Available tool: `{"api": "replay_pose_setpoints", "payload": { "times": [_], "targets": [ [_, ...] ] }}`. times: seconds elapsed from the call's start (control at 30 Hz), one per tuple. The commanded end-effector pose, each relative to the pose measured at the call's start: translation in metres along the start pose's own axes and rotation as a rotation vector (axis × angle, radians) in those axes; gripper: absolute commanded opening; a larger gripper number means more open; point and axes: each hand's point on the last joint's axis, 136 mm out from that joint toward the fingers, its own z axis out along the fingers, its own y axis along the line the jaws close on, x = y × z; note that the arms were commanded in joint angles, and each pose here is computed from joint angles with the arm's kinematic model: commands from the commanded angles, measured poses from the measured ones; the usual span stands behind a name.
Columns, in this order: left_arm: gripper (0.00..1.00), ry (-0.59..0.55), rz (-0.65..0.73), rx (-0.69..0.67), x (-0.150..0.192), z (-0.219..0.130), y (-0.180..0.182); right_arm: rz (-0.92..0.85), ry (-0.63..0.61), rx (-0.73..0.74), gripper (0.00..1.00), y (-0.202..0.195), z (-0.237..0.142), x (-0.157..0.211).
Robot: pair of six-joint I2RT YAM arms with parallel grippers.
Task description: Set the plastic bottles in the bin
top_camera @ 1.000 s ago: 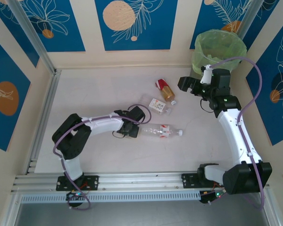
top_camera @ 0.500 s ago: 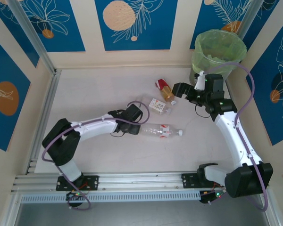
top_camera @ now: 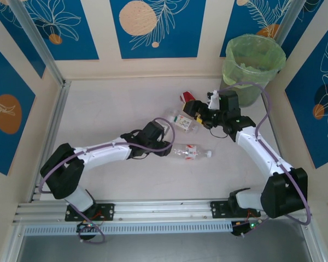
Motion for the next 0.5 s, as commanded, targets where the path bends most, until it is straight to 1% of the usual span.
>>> {"api": "replay_pose_setpoints", "payload": {
  "times": [0.0, 0.07, 0.2, 0.27, 0.37, 0.47],
  "targets": [
    [0.47, -0.068, 0.052, 0.105, -0.014, -0.009, -0.028, 0.031, 0.013, -0.03, 0.97, -0.003, 0.013, 0.004],
    [0.47, -0.08, 0.065, 0.122, -0.015, -0.011, -0.034, 0.038, 0.032, -0.044, 0.95, -0.004, 0.019, 0.007],
    [0.47, -0.104, 0.071, 0.153, -0.018, -0.013, -0.043, 0.067, 0.026, 0.011, 0.87, -0.019, 0.032, 0.009],
    [0.47, -0.111, 0.073, 0.185, -0.019, -0.014, -0.05, 0.057, 0.033, -0.006, 0.85, -0.018, 0.038, 0.011],
    [0.47, -0.113, 0.074, 0.196, -0.018, -0.014, -0.054, 0.045, 0.048, -0.017, 0.82, -0.018, 0.046, 0.014],
    [0.47, -0.118, 0.067, 0.194, -0.018, -0.013, -0.054, 0.032, 0.046, -0.024, 0.75, -0.018, 0.051, 0.014]
  ]
}}
